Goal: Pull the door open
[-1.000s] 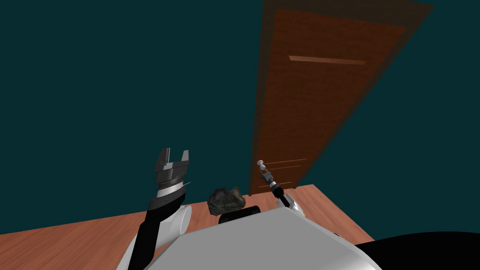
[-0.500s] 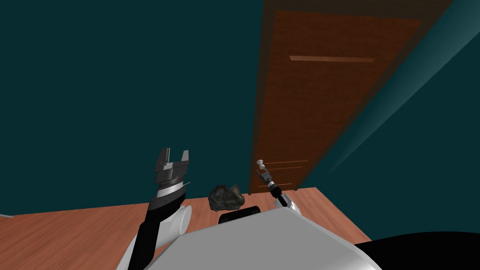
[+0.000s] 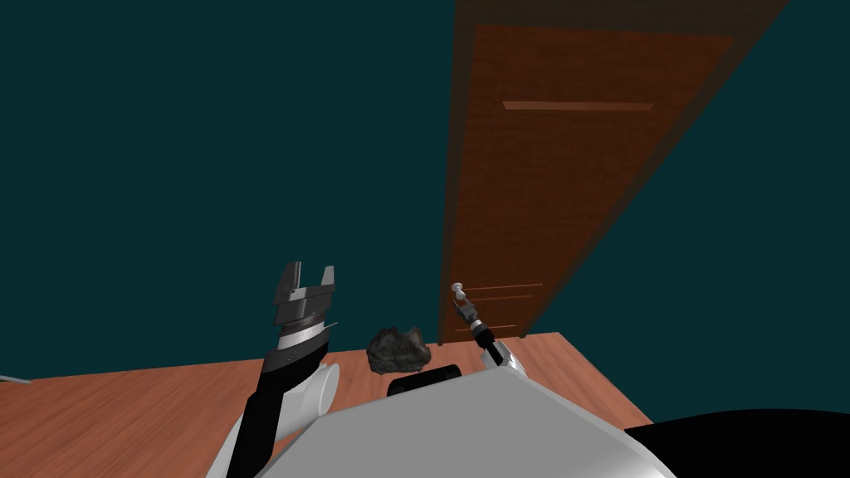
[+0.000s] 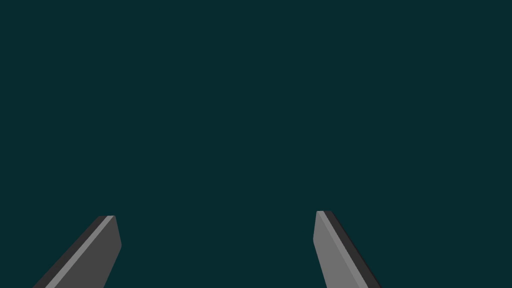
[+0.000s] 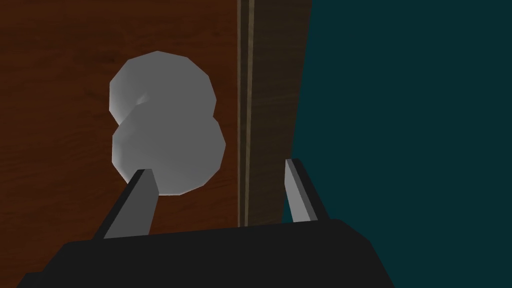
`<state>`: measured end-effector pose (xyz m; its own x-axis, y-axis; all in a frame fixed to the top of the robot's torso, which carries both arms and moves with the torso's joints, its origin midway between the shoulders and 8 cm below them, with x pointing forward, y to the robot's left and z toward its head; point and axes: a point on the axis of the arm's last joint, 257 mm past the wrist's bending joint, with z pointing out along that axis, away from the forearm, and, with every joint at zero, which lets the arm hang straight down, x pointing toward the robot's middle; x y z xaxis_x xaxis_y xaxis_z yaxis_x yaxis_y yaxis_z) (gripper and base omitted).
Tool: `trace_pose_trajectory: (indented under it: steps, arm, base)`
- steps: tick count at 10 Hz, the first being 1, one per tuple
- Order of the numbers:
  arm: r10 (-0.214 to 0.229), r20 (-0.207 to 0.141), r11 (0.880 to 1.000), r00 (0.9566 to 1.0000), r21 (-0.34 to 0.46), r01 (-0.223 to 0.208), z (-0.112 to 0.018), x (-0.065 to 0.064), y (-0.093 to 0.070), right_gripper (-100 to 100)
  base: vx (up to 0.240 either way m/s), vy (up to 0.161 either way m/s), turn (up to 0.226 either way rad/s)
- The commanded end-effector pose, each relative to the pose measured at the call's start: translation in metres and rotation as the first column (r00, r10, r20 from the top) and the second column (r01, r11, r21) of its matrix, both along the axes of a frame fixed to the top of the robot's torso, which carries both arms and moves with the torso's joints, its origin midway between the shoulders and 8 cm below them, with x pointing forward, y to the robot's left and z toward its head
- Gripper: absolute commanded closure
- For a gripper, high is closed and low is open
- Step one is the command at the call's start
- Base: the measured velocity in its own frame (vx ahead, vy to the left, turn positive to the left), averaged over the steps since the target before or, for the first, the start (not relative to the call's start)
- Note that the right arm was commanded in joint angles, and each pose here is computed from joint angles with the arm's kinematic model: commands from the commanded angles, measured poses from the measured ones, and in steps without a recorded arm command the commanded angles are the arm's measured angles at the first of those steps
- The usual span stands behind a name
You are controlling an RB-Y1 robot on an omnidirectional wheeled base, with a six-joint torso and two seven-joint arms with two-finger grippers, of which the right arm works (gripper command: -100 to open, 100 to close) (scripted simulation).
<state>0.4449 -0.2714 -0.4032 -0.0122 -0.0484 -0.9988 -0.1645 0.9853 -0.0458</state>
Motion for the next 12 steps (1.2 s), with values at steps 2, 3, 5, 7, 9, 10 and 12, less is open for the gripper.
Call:
trace_pose_trajectory:
  steps: [2, 3, 5, 7, 9, 10, 12]
  arm:
    - [-0.013, 0.016, 1.0, 0.9998, -0.012, 0.013, 0.009, 0.008, -0.003, -100]
    - [-0.014, 0.017, 1.0, 0.9998, -0.012, 0.015, 0.01, 0.011, 0.002, -100]
    - [-0.016, 0.018, 1.0, 0.9997, -0.012, 0.016, 0.01, 0.013, 0.007, -100]
    - [-0.019, 0.019, 1.0, 0.9996, -0.01, 0.019, 0.011, 0.017, 0.016, -100]
    - [-0.02, 0.019, 1.0, 0.9996, -0.006, 0.02, 0.011, 0.019, 0.025, -100]
    - [-0.02, 0.013, 1.0, 0.9997, -0.003, 0.02, 0.009, 0.018, 0.025, -100]
    - [-0.013, -0.008, 1.0, 0.9999, 0.005, 0.013, -0.002, 0.007, 0.032, 100]
  base:
    - [0.01, -0.009, -0.01]
    - [0.01, -0.04, -0.011]
    - [0.005, -0.035, -0.016]
    - [0.012, -0.04, -0.042]
    - [0.017, -0.042, -0.046]
    - [-0.002, -0.01, 0.008]
    - [-0.026, 0.009, -0.007]
